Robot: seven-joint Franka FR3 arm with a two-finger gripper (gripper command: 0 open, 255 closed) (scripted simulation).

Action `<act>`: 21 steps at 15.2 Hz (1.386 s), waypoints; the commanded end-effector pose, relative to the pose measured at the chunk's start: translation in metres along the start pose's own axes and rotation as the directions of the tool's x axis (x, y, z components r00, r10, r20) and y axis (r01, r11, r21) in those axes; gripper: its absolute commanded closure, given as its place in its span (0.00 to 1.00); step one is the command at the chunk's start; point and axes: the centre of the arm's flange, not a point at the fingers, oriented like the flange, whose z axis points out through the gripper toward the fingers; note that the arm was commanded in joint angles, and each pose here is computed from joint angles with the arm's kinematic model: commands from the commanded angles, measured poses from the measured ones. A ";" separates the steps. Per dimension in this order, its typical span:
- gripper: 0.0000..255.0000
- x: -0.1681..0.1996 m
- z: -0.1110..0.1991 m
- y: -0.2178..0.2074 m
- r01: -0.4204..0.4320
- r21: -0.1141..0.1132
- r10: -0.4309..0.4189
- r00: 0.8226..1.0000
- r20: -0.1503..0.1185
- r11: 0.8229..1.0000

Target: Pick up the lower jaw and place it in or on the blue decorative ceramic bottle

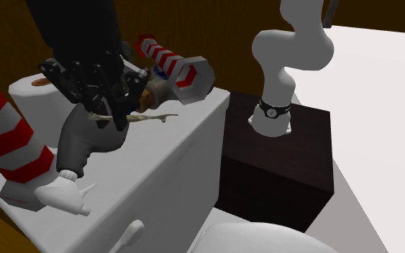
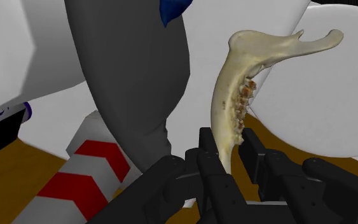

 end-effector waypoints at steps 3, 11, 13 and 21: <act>1.00 0.000 -0.021 0.002 0.000 0.000 0.000 1.000 0.000 1.000; 1.00 -0.002 -0.062 0.005 0.000 0.000 0.000 1.000 0.000 1.000; 1.00 -0.028 -0.061 0.007 0.000 0.000 0.000 1.000 0.000 1.000; 1.00 -0.133 -0.058 0.015 0.000 0.000 0.000 1.000 0.000 1.000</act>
